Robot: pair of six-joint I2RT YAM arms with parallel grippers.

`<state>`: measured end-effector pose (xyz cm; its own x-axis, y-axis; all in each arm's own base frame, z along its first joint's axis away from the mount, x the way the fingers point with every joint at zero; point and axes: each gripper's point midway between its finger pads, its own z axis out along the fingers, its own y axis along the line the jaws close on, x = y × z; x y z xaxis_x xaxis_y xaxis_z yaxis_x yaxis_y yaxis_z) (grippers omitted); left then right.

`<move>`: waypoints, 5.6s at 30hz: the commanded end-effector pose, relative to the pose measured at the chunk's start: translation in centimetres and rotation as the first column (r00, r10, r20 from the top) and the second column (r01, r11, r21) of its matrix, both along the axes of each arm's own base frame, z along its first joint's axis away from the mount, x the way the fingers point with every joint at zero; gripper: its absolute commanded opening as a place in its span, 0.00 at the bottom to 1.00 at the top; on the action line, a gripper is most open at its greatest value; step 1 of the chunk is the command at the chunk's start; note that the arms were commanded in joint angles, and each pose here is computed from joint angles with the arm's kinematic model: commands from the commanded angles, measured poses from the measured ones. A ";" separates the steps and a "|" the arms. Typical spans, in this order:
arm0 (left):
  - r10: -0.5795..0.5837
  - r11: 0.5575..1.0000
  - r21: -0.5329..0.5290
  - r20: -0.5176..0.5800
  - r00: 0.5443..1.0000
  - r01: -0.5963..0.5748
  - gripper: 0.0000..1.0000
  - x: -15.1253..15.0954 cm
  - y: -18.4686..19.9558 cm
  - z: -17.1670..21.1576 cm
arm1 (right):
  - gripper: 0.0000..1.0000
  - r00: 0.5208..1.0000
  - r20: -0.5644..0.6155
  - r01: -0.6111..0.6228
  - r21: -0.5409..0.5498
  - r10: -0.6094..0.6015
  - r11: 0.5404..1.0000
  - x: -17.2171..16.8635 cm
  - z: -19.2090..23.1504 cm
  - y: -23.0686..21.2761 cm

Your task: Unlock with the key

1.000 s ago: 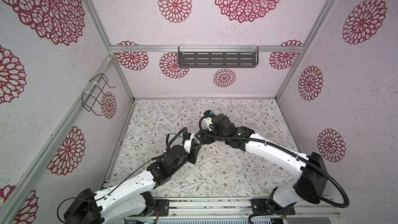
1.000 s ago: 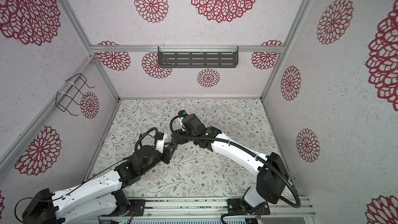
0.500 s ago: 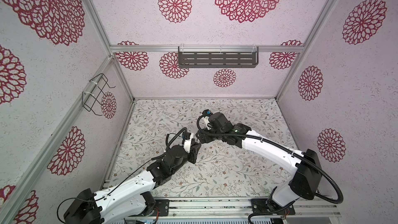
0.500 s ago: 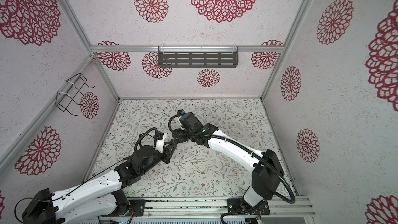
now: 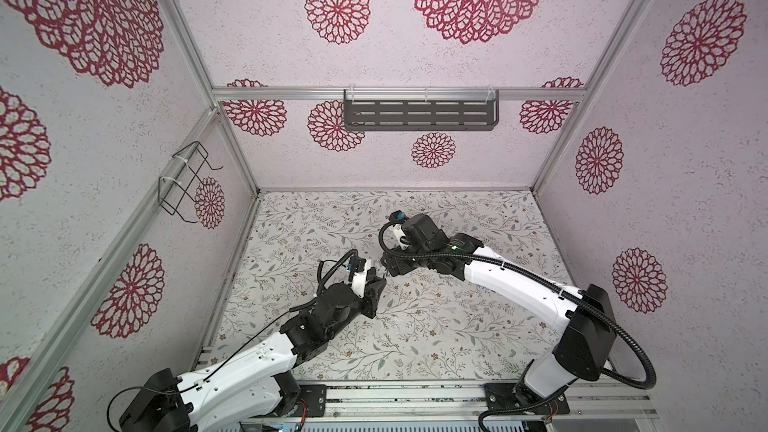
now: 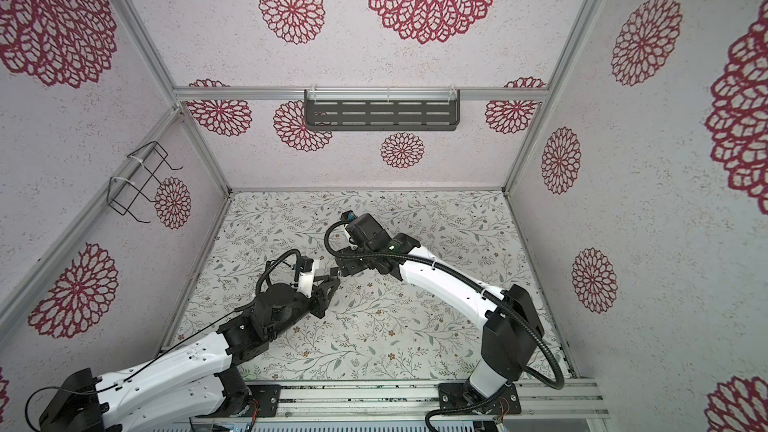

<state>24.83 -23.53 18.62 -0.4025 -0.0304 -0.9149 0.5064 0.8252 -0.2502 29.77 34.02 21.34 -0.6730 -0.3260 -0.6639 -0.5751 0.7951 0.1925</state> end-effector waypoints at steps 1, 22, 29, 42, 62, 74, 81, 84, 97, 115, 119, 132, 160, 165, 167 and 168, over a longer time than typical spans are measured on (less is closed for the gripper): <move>-0.015 1.000 -0.025 0.062 0.998 0.017 0.00 -0.1 -0.3 1.6 | 0.77 0.999 0.033 -0.022 -0.017 0.023 1.000 0.2 1.5 -0.5; -0.050 0.998 -0.030 0.084 0.995 0.052 0.00 -0.3 -0.8 2.2 | 0.77 0.995 0.067 -0.084 0.072 0.079 0.994 -1.3 3.6 -2.7; -0.094 0.995 -0.025 0.083 0.992 0.096 0.00 -0.5 -1.8 2.5 | 0.78 0.993 0.039 -0.119 0.100 0.115 0.988 -0.9 3.6 -1.2; -0.072 0.997 -0.027 0.106 0.992 0.075 0.00 -0.3 -1.4 2.9 | 0.79 0.986 -0.043 -0.157 0.097 0.162 0.983 -1.0 1.3 -1.1; -0.079 0.996 -0.036 0.112 0.991 0.083 0.00 -0.1 -1.8 3.2 | 0.79 0.981 -0.015 -0.187 0.152 0.192 0.970 -2.6 2.6 -2.5; -0.105 0.994 -0.025 0.105 0.989 0.108 0.00 -0.2 -2.4 3.0 | 0.79 0.986 -0.024 -0.157 0.171 0.163 0.973 -1.2 3.2 -1.6; -0.103 0.994 -0.026 0.109 0.989 0.107 0.00 -0.2 -2.3 3.2 | 0.79 0.985 -0.080 -0.146 0.106 0.155 0.984 -0.1 1.2 -1.1; -0.095 0.995 -0.024 0.114 0.989 0.098 0.00 -0.2 -2.1 3.3 | 0.80 0.987 -0.076 -0.136 0.074 0.141 0.988 0.0 0.9 -1.6; -0.072 0.997 -0.025 0.128 0.989 0.075 0.00 -0.1 -1.6 3.2 | 0.80 0.976 -0.083 -0.189 0.134 0.201 0.973 -2.6 1.6 -2.3; 0.143 0.987 -0.039 -0.194 0.971 -0.153 0.00 3.0 -2.7 -1.2 | 0.81 0.945 -0.106 0.323 0.141 -0.310 0.936 0.9 -2.8 -13.7; 0.190 0.975 -0.046 -0.346 0.919 -0.219 0.00 4.0 -5.1 -3.1 | 0.81 0.889 -0.141 0.456 0.175 -0.436 0.872 0.7 -4.6 -17.1; 0.354 0.917 0.353 -0.500 0.790 -0.187 0.00 6.0 -9.5 -12.2 | 0.83 0.808 -0.216 0.588 0.237 -0.548 0.773 -0.6 -7.8 -21.2; 0.421 0.856 0.496 -0.506 0.753 -0.145 0.17 7.2 -10.6 -17.8 | 0.82 0.785 -0.231 0.620 0.278 -0.575 0.734 -0.3 -8.8 -22.5; 0.405 0.868 0.475 -0.511 0.759 -0.144 0.41 7.5 -11.0 -16.8 | 0.82 0.784 -0.222 0.621 0.290 -0.580 0.728 -0.1 -8.3 -22.7; 0.389 0.881 0.449 -0.513 0.765 -0.148 0.46 7.8 -11.3 -15.7 | 0.83 0.783 -0.214 0.622 0.296 -0.584 0.725 -0.1 -8.1 -22.9; 0.382 0.888 0.435 -0.511 0.770 -0.152 0.49 8.0 -11.4 -15.0 | 0.83 0.782 -0.211 0.623 0.298 -0.587 0.723 0.0 -8.0 -23.0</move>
